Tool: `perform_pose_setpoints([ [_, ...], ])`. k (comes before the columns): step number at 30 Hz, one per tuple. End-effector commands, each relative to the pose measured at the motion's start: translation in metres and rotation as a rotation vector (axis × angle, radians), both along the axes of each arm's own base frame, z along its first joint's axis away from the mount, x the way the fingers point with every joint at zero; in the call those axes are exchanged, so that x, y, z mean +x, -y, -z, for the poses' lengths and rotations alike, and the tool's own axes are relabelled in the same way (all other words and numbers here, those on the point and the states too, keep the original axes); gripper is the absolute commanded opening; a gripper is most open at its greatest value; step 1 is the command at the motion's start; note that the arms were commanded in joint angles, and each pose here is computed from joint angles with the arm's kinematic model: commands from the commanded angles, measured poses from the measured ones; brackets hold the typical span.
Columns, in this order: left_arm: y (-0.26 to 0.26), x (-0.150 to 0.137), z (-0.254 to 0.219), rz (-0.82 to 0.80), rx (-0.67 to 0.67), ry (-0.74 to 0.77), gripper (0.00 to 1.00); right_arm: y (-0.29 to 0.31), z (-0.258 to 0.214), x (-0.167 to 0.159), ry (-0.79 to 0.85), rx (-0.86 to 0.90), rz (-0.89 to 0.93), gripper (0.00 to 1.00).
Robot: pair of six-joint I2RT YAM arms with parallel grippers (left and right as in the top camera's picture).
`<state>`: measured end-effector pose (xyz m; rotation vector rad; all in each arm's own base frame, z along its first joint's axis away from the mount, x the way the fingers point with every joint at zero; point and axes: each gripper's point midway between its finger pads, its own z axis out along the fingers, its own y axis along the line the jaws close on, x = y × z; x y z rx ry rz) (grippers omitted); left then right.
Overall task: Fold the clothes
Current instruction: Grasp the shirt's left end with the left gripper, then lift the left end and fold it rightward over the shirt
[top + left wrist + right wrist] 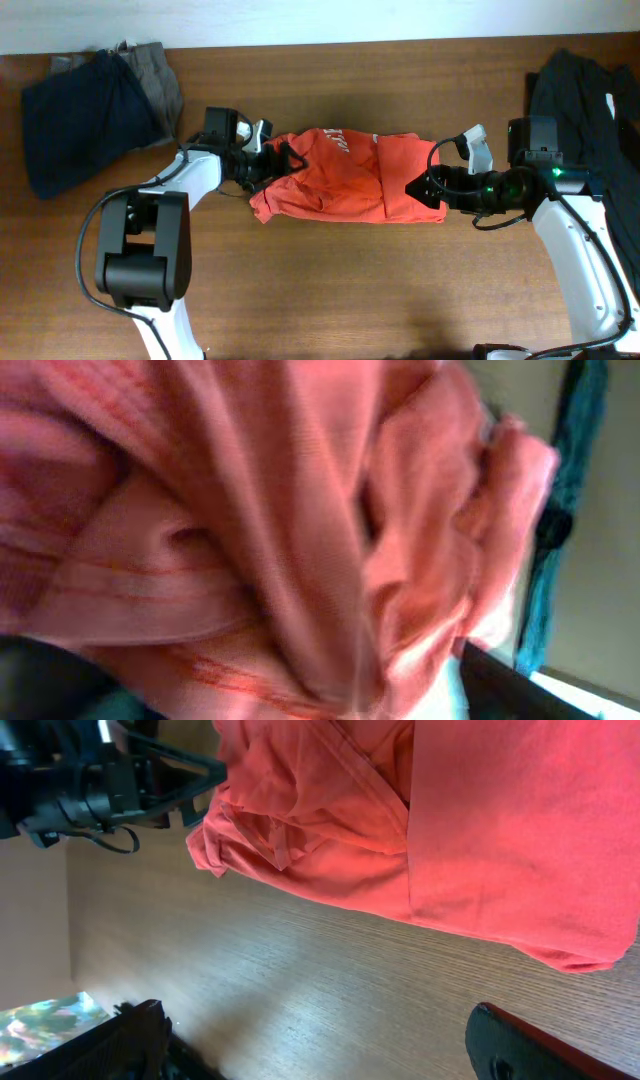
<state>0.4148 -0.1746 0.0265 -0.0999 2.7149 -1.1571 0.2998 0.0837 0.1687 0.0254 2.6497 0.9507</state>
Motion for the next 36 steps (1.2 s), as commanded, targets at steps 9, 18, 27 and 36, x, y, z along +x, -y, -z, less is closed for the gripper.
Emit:
perform_pose_setpoints([
  [9, -0.003, -0.005, 0.029, -0.013, 0.049, -0.046, 0.22, -0.001, -0.006, 0.000, 0.029, -0.012, -0.013, 0.99],
  [18, -0.029, -0.005, 0.034, -0.072, 0.075, -0.093, 0.01, 0.005, 0.001, -0.003, 0.001, -0.050, -0.002, 0.99],
  [27, -0.112, -0.003, 0.037, -0.159, 0.242, -0.157, 0.01, 0.010, 0.005, -0.003, -0.009, -0.084, 0.009, 0.99],
  [36, -0.190, 0.009, -0.019, -0.201, 0.544, -0.211, 0.01, 0.011, 0.007, -0.001, -0.006, -0.091, 0.012, 0.99],
])
